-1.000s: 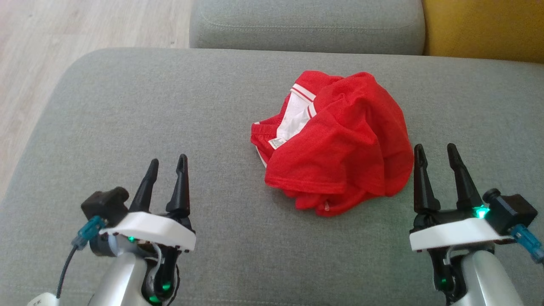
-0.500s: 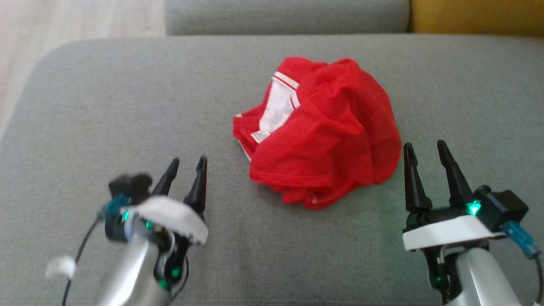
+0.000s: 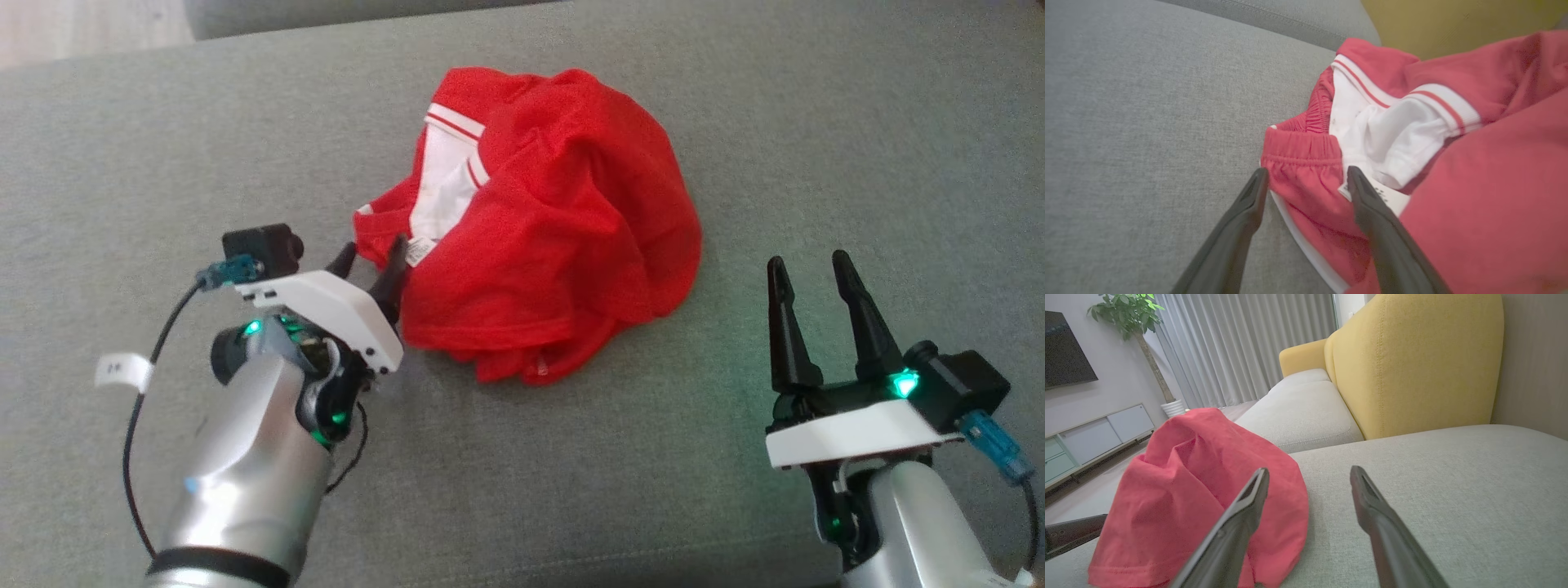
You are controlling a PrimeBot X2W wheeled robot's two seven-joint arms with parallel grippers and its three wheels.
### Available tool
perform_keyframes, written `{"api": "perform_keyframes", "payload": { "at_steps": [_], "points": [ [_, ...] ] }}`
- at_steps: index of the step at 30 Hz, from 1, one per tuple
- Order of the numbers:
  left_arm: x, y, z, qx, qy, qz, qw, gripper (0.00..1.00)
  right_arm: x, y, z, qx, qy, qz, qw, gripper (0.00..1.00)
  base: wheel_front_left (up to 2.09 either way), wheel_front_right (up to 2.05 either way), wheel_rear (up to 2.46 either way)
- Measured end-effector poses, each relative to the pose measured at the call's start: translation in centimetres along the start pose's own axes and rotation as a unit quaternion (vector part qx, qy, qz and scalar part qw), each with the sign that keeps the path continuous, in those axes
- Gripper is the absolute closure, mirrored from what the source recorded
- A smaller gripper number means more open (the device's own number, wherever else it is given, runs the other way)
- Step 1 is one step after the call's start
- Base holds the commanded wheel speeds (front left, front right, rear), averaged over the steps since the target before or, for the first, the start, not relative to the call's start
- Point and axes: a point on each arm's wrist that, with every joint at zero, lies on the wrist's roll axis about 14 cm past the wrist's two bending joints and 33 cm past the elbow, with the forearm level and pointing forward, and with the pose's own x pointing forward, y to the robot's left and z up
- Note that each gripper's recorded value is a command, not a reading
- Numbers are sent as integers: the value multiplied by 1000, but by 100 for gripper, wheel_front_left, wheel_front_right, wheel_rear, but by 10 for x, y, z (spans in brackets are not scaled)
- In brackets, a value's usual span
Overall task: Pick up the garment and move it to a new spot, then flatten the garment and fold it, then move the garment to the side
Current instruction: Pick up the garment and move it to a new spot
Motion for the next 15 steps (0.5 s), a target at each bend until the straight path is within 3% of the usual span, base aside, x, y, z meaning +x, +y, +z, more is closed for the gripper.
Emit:
{"api": "perform_keyframes", "payload": {
  "at_steps": [6,7,8,15],
  "points": [
    [21,10,-11,37,32,15,999,0,1,-11,-3,2,1,-15,1000,0,0,0,0],
    [23,10,-13,38,35,14,999,80,2,-12,-3,1,2,-17,1000,0,0,0,0],
    [26,10,-15,39,39,15,998,100,2,-13,-4,1,4,-19,1000,0,0,0,0],
    [26,13,17,41,-39,15,998,100,2,-15,-6,2,4,-22,1000,0,0,0,0]
  ]
}}
